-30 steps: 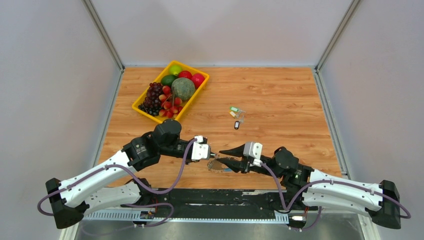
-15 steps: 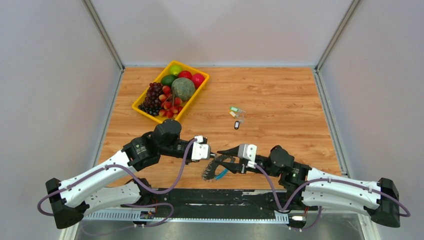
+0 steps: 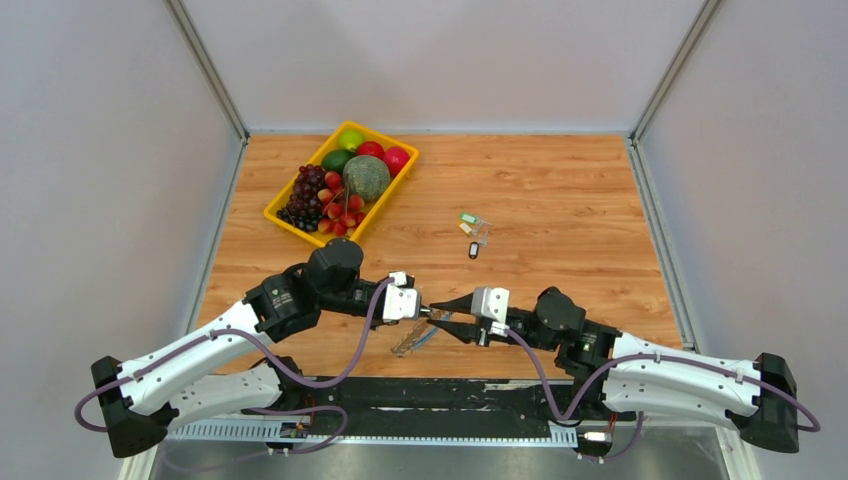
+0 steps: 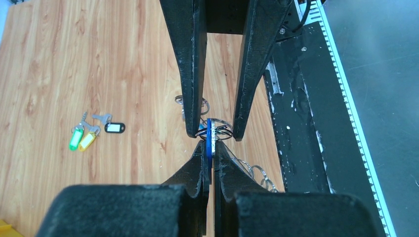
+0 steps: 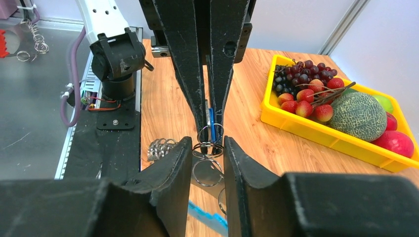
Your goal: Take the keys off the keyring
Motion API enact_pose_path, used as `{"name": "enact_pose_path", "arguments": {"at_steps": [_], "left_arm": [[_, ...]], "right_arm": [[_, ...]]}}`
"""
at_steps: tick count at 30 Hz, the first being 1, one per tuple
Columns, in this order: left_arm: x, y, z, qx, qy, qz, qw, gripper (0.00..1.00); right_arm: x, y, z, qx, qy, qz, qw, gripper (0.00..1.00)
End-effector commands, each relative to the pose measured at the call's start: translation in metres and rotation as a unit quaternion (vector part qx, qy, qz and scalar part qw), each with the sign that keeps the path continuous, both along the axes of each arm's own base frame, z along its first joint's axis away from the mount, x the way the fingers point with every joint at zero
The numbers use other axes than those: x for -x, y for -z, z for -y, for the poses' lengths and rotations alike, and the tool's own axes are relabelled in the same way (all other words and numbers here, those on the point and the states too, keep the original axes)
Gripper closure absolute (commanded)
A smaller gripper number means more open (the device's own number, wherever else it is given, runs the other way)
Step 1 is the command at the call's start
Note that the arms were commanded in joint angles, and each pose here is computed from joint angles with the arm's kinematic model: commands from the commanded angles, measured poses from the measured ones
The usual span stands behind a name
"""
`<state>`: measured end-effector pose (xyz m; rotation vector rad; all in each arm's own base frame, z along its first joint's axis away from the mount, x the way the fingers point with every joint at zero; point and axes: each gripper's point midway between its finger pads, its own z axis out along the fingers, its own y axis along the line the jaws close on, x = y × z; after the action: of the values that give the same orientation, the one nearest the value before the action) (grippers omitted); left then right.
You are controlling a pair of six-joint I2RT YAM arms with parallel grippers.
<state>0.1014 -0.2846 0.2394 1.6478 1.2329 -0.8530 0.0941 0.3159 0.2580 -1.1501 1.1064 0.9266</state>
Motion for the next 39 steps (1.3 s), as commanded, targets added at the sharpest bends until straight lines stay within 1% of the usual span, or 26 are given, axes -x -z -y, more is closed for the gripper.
{"name": "enact_pose_path", "arguments": {"at_steps": [1, 4, 6, 14, 26, 28, 29, 30, 32, 36, 39], "left_arm": [[0.0, -0.021, 0.004, 0.035, 0.009, 0.021, 0.999, 1.0], [-0.001, -0.021, 0.004, 0.034, 0.008, 0.021, 0.999, 1.0], [0.0, -0.021, 0.004, 0.035, 0.009, 0.021, 0.999, 1.0], [0.0, -0.021, 0.004, 0.035, 0.01, 0.02, 0.999, 1.0], [0.001, -0.022, 0.004, 0.036, 0.011, 0.02, 0.999, 1.0], [0.0, -0.022, 0.004, 0.036, 0.01, 0.021, 0.999, 1.0], [0.001, -0.022, 0.004, 0.036, 0.011, 0.02, 0.999, 1.0], [0.001, -0.022, 0.004, 0.036, 0.011, 0.02, 0.999, 1.0], [0.0, -0.023, 0.004, 0.036, 0.01, 0.021, 0.999, 1.0], [0.0, -0.022, 0.004, 0.035, 0.007, 0.021, 0.999, 1.0], [-0.002, -0.021, 0.004, 0.034, 0.005, 0.022, 0.999, 1.0]], "right_arm": [[0.011, -0.016, -0.001, -0.012, -0.031, 0.003, 0.999, 0.67], [0.018, -0.015, 0.003, -0.015, -0.043, -0.001, 0.999, 0.62], [0.019, -0.016, 0.006, -0.018, -0.045, -0.001, 0.999, 0.61], [0.021, -0.017, 0.005, -0.015, -0.05, -0.001, 0.999, 0.74], [0.014, -0.012, -0.001, 0.0, -0.037, -0.008, 0.999, 0.76], [0.013, -0.012, -0.004, 0.002, -0.038, -0.009, 0.999, 0.8], [0.012, -0.014, -0.005, 0.002, -0.036, -0.009, 0.999, 0.87], [0.011, -0.015, -0.004, 0.0, -0.033, -0.01, 0.999, 0.9], [0.01, -0.016, -0.002, -0.003, -0.027, -0.013, 1.0, 1.0], [0.003, -0.023, 0.009, -0.025, 0.004, -0.025, 0.999, 1.0], [0.0, -0.036, 0.02, -0.078, 0.026, -0.041, 0.996, 1.0]]}}
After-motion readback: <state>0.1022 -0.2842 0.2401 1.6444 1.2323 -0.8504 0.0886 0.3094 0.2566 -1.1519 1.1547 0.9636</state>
